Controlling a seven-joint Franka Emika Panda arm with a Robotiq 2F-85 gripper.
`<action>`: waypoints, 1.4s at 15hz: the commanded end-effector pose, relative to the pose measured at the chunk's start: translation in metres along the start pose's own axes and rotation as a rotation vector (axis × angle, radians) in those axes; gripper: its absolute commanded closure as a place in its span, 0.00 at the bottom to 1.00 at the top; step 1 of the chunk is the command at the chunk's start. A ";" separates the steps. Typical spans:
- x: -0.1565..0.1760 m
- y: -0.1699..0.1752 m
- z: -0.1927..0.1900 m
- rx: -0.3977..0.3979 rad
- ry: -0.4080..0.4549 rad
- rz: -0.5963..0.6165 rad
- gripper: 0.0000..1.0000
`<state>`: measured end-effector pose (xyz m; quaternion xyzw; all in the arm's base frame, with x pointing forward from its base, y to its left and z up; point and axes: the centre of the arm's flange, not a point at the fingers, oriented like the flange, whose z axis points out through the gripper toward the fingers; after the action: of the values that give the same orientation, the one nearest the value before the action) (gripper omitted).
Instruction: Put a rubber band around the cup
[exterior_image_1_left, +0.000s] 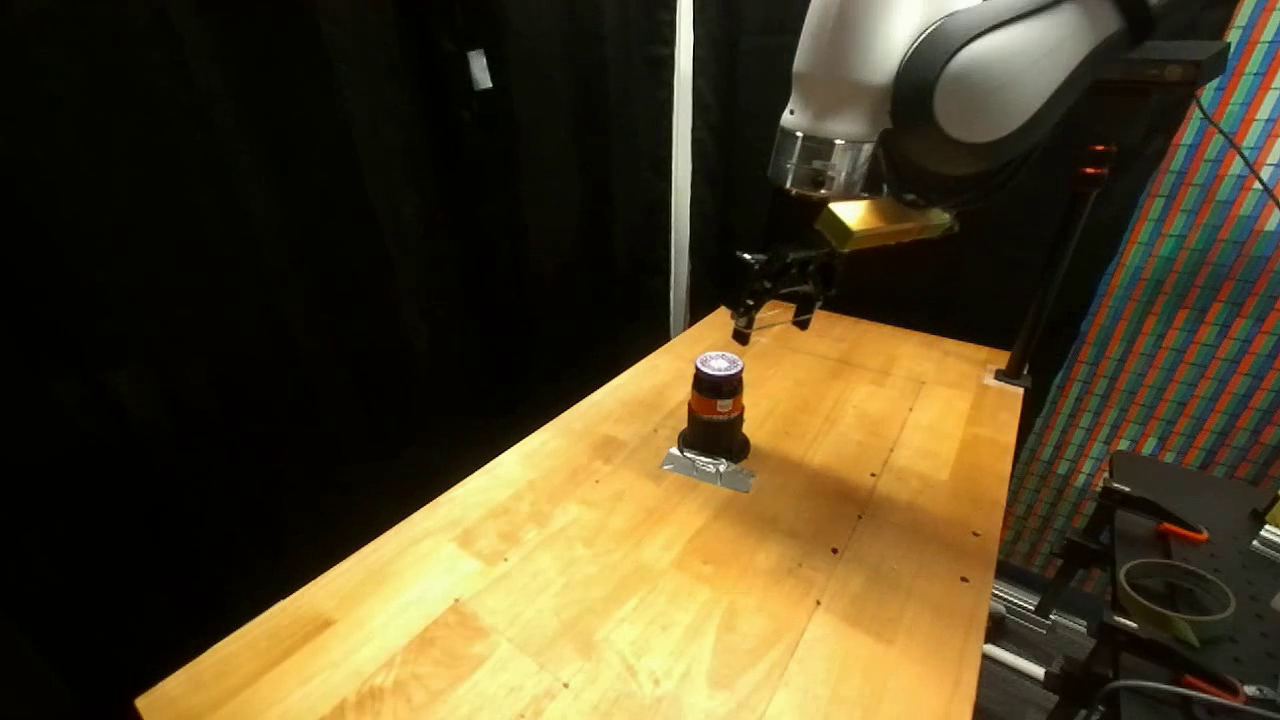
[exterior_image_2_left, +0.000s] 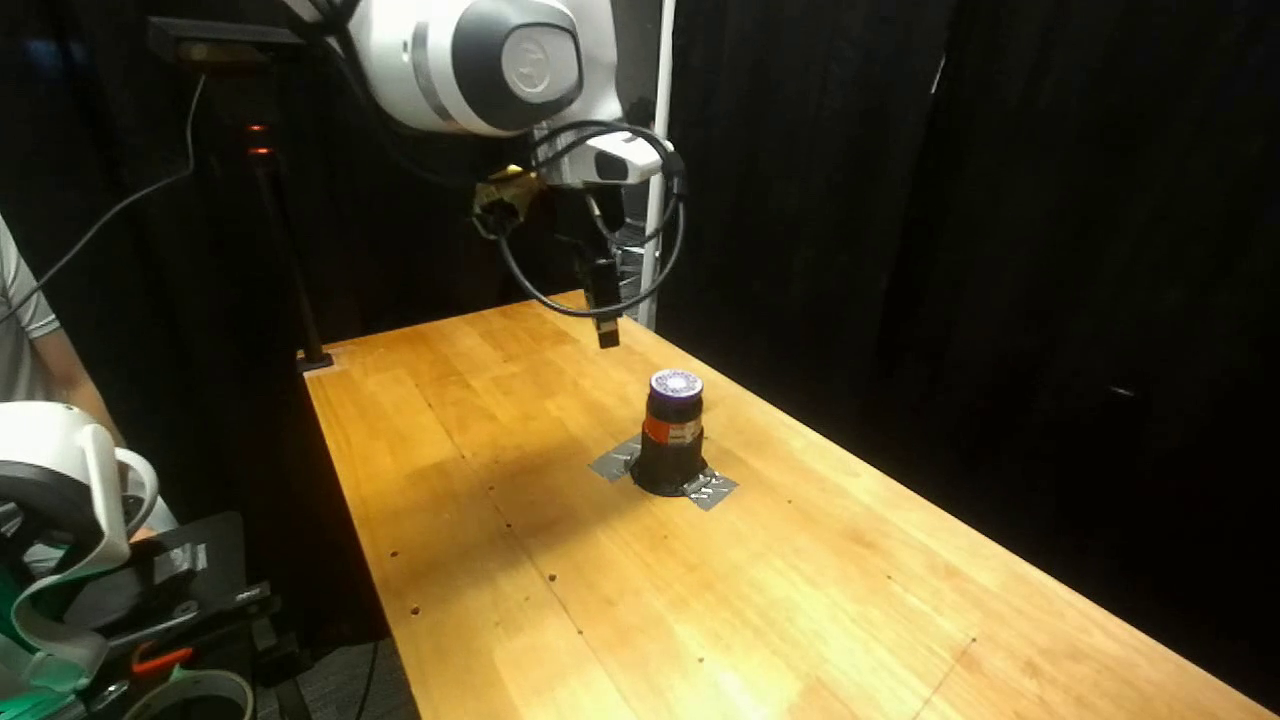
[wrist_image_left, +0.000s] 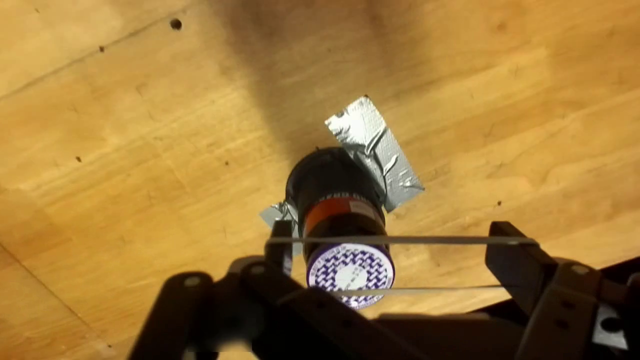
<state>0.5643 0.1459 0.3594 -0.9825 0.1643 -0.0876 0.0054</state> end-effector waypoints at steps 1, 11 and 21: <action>0.042 -0.017 0.029 0.002 0.072 0.048 0.00; 0.085 -0.016 0.093 -0.052 0.103 0.149 0.00; 0.095 -0.008 0.131 -0.119 0.108 0.205 0.00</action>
<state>0.6668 0.1149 0.2510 -0.9575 0.2611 -0.1156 -0.0398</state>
